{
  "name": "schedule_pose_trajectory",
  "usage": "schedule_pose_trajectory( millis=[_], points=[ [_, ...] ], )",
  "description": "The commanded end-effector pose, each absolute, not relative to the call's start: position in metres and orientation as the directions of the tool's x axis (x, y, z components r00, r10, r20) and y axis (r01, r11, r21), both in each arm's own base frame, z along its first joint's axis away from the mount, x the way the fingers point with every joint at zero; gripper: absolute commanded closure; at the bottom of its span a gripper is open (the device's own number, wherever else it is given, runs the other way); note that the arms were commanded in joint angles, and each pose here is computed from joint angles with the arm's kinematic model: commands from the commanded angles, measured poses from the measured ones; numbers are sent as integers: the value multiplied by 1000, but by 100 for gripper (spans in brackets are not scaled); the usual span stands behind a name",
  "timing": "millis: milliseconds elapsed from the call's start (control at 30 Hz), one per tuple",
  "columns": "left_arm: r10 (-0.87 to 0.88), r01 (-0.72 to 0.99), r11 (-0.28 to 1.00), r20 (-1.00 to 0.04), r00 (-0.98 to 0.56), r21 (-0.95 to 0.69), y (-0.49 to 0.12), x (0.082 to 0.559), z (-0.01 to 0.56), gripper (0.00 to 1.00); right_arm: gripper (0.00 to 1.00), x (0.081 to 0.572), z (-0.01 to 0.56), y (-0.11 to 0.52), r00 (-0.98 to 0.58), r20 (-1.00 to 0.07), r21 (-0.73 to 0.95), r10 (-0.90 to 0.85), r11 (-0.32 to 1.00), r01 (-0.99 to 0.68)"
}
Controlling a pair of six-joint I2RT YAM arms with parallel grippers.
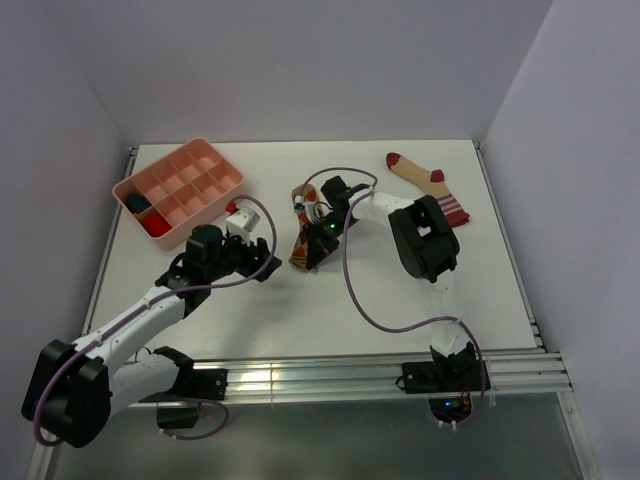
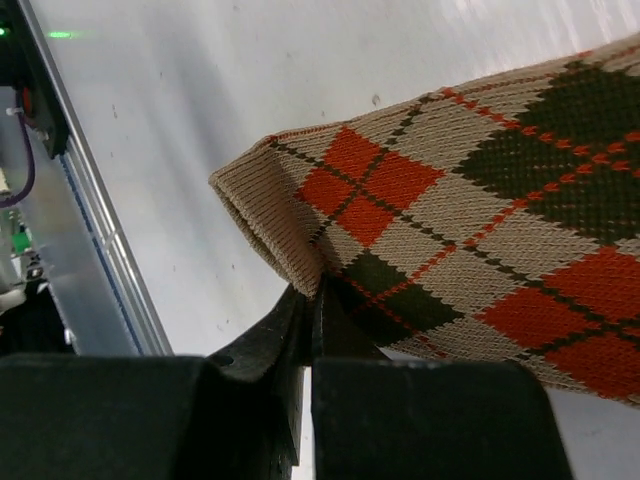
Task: Roll the socks
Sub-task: Roll the sock at the center of the board.
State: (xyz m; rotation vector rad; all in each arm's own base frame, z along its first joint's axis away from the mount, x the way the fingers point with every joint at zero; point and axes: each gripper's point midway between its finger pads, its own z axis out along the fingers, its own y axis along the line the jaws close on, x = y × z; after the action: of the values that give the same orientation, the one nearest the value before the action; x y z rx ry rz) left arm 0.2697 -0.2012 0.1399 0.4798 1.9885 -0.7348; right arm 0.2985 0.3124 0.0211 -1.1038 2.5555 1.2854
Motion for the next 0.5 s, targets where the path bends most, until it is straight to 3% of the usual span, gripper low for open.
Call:
schedule_pose_trajectory(
  millis=[0,467],
  points=[
    [103,667,715,-911,-399,-211,-221,279,137,29,100,294,17,290,-739,-290,688,-608,404,-603],
    [177,732,664,-919,-353,-153,-275,302,107,38,100,291,10,280,-738,-252,701,-626,407,-585]
  ],
)
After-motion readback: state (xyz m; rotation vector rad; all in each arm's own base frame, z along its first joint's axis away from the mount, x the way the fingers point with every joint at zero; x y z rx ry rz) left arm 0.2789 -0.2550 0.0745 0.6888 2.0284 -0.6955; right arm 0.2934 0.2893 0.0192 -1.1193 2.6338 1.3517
